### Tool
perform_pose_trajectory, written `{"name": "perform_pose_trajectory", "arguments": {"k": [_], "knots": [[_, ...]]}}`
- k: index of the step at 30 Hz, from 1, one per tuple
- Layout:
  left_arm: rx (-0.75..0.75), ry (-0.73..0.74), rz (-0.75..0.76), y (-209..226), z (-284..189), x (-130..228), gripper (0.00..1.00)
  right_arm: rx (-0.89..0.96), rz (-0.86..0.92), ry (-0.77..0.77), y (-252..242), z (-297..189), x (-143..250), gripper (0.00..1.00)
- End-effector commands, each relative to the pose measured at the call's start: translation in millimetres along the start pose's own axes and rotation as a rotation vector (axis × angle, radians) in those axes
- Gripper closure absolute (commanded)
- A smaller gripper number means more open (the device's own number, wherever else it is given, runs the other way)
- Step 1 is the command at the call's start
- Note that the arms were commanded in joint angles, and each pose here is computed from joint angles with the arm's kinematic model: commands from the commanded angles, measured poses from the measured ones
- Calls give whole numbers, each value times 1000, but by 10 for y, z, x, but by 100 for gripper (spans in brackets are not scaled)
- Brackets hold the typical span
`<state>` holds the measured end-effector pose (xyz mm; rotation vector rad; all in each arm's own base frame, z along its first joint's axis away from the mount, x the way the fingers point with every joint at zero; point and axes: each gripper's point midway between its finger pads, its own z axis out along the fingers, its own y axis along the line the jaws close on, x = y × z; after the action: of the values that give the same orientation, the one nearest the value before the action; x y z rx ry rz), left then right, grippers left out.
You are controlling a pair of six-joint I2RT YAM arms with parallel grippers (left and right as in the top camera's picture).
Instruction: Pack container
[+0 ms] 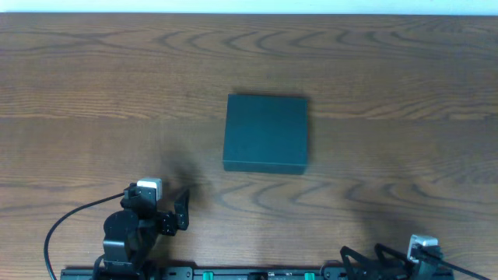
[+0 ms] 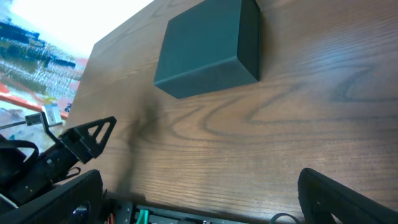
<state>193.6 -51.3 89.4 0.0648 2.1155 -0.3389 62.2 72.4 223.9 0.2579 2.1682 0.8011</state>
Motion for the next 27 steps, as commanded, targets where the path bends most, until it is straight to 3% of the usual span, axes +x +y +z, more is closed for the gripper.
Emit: {"name": "perform_pose_trajectory", "arguments": {"k": [1, 6, 10, 14, 18, 27], "knots": [[6, -2, -15, -2, 9, 14, 5, -2, 13, 9, 5, 7, 3, 1], [6, -2, -15, -2, 9, 14, 5, -1, 12, 9, 4, 7, 4, 1], [6, -2, -15, -2, 9, 14, 5, 127, -79, -167, -172, -20, -365, 1], [6, -2, -15, -2, 9, 14, 5, 123, -457, -317, -42, 110, -782, 1], [6, -2, -15, -2, 9, 14, 5, 184, -627, -277, -286, 458, -738, 1], [6, -2, -15, -2, 9, 14, 5, 263, -584, -105, -882, 1052, -353, 1]]}}
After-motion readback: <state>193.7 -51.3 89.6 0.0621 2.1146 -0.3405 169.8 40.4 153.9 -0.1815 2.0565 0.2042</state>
